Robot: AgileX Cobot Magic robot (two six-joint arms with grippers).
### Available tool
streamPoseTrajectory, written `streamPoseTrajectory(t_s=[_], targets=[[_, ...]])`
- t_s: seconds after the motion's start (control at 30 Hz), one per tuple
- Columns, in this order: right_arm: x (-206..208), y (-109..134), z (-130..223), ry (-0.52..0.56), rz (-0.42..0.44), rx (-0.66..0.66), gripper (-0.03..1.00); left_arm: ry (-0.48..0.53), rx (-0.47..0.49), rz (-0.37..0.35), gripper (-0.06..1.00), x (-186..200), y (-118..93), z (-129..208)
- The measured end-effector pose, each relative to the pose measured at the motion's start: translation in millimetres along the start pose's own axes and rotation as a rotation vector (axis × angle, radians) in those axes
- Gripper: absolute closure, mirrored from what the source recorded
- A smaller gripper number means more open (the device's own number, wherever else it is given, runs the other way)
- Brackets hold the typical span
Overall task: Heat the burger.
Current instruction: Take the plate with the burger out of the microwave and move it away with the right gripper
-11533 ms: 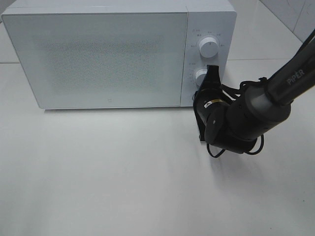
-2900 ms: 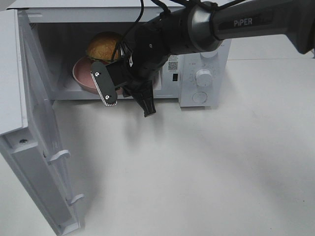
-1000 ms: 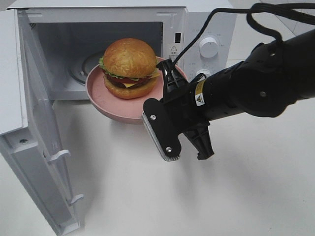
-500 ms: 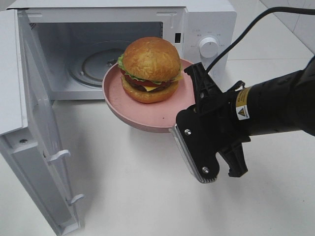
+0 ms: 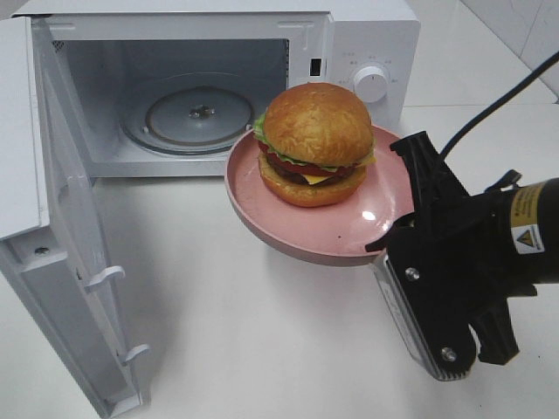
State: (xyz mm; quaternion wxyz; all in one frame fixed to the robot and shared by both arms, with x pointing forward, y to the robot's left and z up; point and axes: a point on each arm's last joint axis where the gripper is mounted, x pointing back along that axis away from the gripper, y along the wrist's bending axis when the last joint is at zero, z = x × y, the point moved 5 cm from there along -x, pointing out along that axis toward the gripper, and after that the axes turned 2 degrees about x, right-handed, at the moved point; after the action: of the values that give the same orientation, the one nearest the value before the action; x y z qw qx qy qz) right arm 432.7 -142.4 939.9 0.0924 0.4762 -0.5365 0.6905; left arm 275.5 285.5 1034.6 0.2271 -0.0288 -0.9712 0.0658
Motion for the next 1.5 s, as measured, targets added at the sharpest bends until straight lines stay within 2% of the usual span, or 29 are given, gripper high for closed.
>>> streamPoseTrajectory(t_s=[0.3,0.43,0.67,1.0,1.23,1.33,1.5], targets=[[22,19,6,0.02,-0.013,-0.015,0.89,0.0,0.0,0.0,-0.03,0,0,0],[41,31,11,0.045,-0.015,-0.064,0.89,0.0,0.0,0.0,-0.03,0,0,0],[58,37,20,0.098,-0.009,-0.129,0.89,0.0,0.0,0.0,-0.03,0,0,0],[83,47,44,0.25,0.012,-0.273,0.89,0.0,0.0,0.0,-0.03,0,0,0],[90,59,61,0.396,-0.034,-0.377,0.89,0.0,0.0,0.0,-0.03,0,0,0],[93,60,68,0.454,-0.021,-0.432,0.89,0.0,0.0,0.0,-0.03,0,0,0],[95,59,72,0.484,0.008,-0.484,0.89,0.0,0.0,0.0,-0.03,0,0,0]])
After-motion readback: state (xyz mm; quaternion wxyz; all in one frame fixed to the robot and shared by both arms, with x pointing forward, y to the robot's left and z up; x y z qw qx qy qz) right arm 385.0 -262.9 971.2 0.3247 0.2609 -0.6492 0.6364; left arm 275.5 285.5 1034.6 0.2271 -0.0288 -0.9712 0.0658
